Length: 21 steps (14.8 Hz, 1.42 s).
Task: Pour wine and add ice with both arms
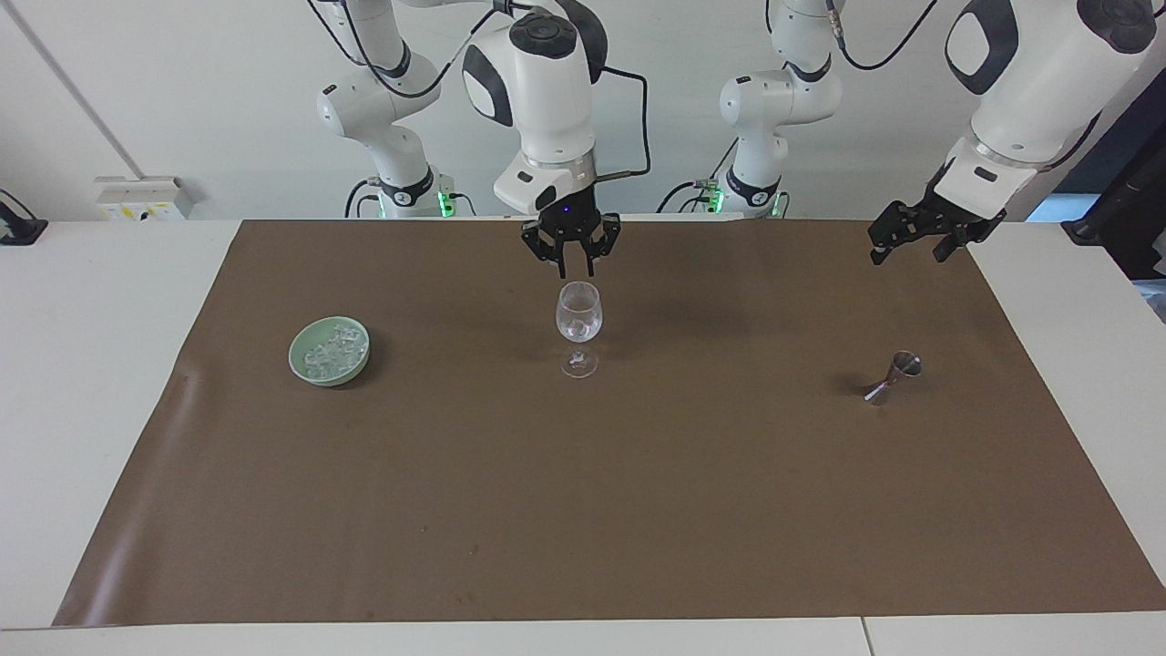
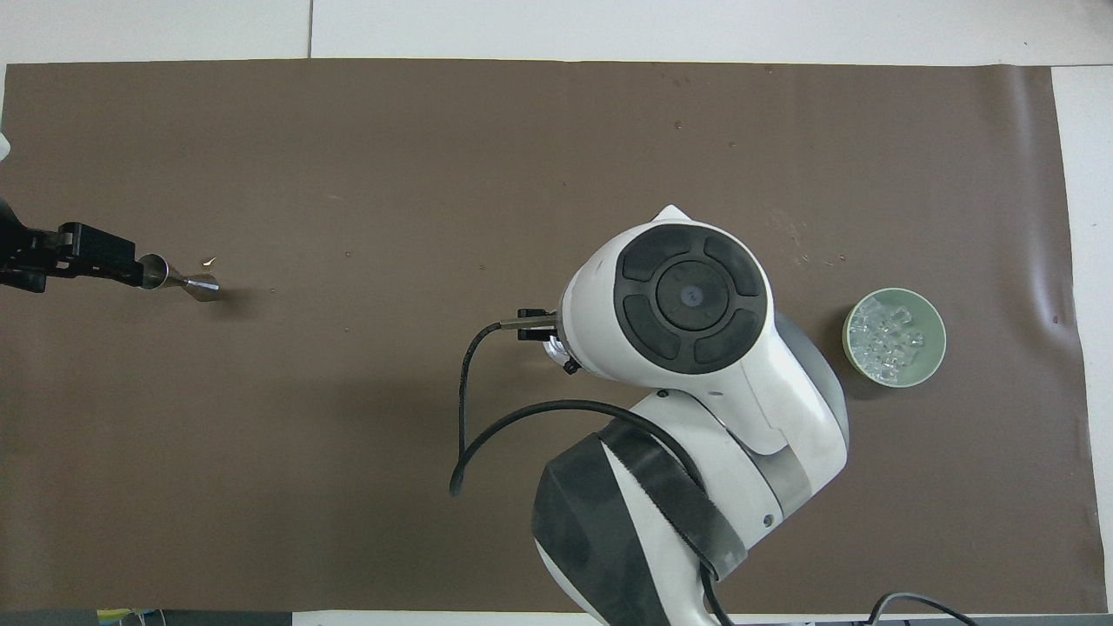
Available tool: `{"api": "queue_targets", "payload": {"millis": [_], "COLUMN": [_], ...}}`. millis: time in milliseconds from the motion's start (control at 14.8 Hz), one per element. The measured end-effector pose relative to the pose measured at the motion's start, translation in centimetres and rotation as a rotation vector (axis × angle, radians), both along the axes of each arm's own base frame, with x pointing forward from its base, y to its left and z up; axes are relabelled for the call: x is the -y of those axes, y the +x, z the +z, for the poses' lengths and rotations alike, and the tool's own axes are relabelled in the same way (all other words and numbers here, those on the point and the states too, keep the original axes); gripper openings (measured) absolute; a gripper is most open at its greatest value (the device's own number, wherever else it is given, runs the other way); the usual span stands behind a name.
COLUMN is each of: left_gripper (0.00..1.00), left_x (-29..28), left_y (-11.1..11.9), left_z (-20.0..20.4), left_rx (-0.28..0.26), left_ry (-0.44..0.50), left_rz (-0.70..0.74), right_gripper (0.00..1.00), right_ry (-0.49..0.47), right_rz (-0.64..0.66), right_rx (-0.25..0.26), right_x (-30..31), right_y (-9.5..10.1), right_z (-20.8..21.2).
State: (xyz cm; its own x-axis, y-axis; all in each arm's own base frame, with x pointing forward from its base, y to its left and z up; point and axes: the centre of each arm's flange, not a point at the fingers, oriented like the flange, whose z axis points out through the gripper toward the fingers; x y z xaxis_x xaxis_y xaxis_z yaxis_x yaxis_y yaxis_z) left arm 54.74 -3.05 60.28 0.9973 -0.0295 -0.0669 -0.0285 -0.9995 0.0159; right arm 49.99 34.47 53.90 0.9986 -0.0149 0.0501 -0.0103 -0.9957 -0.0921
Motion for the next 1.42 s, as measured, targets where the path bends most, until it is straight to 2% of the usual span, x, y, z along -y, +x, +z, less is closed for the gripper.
{"api": "queue_targets", "payload": {"millis": [135,271,473,541,744,1082,1420], "left_gripper": [1.0,1.0,1.0,1.0,1.0,1.0,1.0], "left_x": [0.0,0.0,0.0,0.0,0.0,0.0,0.0], "left_y": [0.0,0.0,0.0,0.0,0.0,0.0,0.0], "left_z": [0.0,0.0,0.0,0.0,0.0,0.0,0.0], "left_rx": [0.0,0.0,0.0,0.0,0.0,0.0,0.0], "left_ry": [0.0,0.0,0.0,0.0,0.0,0.0,0.0], "left_rz": [0.0,0.0,0.0,0.0,0.0,0.0,0.0], "right_gripper": [0.46,0.63,0.95,1.0,1.0,1.0,1.0], "right_ry": [-0.008,-0.017,-0.043,-0.061,-0.084,-0.092,-0.134], "right_rz": [0.006,0.012,0.037,0.043,0.023,-0.026,-0.072], "right_rx": [-0.001,-0.005,-0.031,-0.034,-0.067,-0.132,-0.135], "right_x": [3.8,10.0,19.9,22.5,27.4,30.4,33.3], "right_y": [1.5,2.9,3.7,3.9,4.2,3.7,3.8], "right_z": [1.8,4.4,7.0,7.3,7.2,6.7,6.7]}}
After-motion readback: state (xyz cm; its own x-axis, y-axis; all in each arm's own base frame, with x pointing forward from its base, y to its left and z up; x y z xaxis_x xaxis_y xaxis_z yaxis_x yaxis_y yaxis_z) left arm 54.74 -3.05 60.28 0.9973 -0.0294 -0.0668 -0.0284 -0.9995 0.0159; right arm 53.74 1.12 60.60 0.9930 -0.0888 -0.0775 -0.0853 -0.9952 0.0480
